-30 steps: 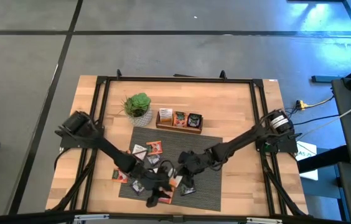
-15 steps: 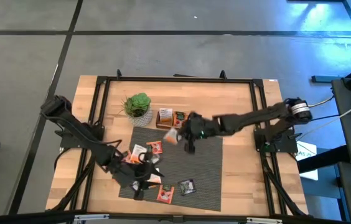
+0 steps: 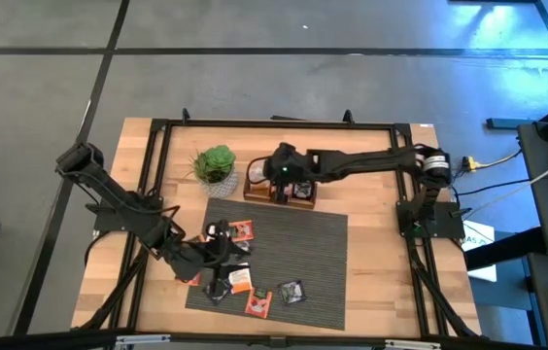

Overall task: Pick & Place Tea
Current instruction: Put the white tea bag into the left section of the wooden organizer

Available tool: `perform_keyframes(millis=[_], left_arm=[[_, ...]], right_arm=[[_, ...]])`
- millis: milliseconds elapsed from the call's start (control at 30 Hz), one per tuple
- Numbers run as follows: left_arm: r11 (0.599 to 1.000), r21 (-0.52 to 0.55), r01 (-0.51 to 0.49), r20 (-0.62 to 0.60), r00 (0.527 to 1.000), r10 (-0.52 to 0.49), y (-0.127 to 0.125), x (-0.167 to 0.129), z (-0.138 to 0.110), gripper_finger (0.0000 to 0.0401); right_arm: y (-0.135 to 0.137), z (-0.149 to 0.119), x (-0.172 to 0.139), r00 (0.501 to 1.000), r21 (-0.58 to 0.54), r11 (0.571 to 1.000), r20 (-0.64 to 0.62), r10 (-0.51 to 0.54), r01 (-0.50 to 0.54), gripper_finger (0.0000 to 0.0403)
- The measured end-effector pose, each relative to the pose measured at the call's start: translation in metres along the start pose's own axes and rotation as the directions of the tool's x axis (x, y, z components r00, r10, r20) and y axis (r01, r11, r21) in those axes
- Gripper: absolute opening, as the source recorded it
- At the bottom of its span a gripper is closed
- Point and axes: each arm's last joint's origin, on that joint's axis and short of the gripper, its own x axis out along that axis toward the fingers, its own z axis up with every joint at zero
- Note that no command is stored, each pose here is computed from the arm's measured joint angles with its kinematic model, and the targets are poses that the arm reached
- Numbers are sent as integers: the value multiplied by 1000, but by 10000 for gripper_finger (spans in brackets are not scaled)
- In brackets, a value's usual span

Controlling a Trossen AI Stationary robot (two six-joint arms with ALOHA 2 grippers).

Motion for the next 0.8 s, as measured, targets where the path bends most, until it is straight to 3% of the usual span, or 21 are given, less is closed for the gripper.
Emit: perform_keyframes(millis=[200,400,800], left_arm=[[1000,17,-7,-12,1000,7,1,1,-1,136],[1000,20,-8,-15,1000,8,1,1,-2,136],[1000,24,-9,-17,1000,10,1,1,-2,136]], right_arm=[[3,-5,24,999,-73,997,-50,2,-6,4],[3,-5,27,998,-143,989,-54,-43,35,5],[5,-10,35,995,-168,985,-88,-48,33,7]])
